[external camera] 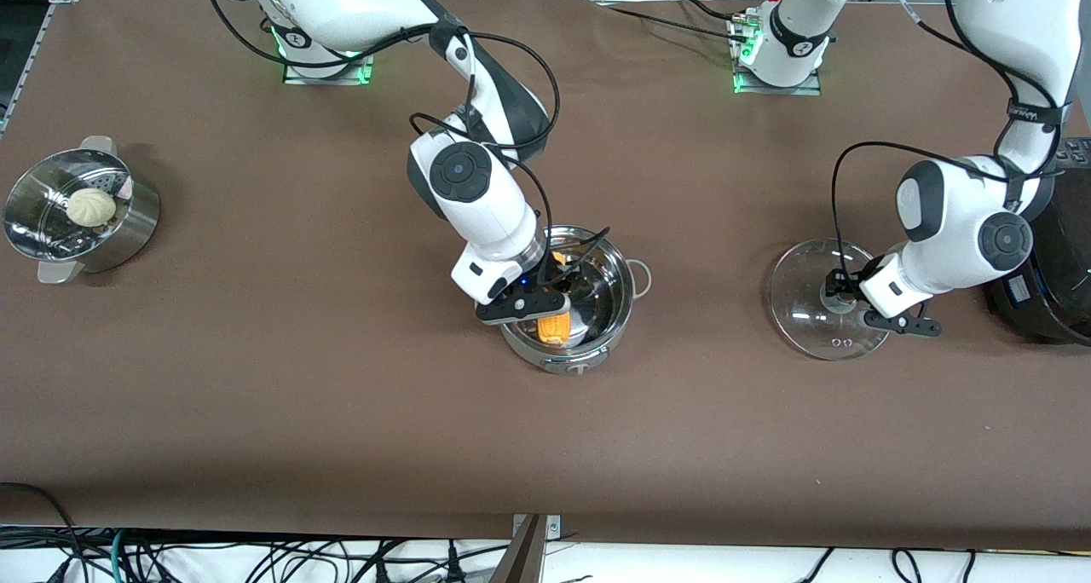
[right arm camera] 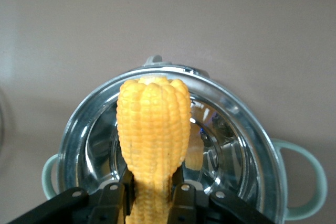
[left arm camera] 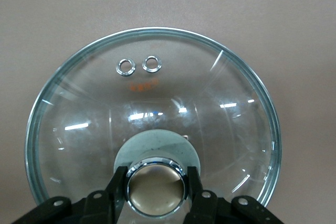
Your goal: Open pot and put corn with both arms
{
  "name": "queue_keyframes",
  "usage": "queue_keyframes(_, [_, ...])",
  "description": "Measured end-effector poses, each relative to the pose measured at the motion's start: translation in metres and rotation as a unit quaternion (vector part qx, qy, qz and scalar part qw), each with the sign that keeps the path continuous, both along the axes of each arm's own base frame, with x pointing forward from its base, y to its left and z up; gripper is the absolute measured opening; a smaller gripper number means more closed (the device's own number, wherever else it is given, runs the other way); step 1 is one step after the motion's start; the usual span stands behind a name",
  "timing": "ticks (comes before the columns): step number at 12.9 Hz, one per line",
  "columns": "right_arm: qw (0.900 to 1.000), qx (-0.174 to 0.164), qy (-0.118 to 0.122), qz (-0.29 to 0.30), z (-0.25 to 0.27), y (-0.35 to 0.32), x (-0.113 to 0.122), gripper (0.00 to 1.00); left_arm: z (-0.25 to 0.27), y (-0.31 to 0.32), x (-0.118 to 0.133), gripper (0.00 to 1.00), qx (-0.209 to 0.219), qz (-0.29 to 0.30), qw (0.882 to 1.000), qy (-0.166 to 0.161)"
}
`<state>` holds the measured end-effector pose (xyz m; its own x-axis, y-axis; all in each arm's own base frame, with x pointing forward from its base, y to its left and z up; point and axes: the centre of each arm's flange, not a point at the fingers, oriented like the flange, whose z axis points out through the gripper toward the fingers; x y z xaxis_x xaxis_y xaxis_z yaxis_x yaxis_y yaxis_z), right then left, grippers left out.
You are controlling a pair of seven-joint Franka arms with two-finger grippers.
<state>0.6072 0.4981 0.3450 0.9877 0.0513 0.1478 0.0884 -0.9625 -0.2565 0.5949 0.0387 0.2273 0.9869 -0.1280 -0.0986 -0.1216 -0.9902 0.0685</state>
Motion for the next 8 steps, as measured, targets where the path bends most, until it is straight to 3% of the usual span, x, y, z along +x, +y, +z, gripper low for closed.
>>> queue_keyframes(4, [1.0, -0.003, 0.004, 0.0, -0.023, 0.004, -0.001, 0.26, -0.012, 0.002, 0.001, 0.52, 0.0, 0.002, 1.0, 0.002])
queue_keyframes(6, [1.0, -0.005, 0.006, -0.002, -0.036, 0.004, 0.0, 0.26, -0.003, 0.011, 0.005, 0.7, 0.001, 0.009, 1.0, -0.007])
queue_keyframes(8, [1.0, -0.007, 0.008, -0.003, -0.043, 0.004, 0.0, 0.41, 0.026, 0.023, 0.011, 0.92, 0.002, 0.018, 1.0, -0.019])
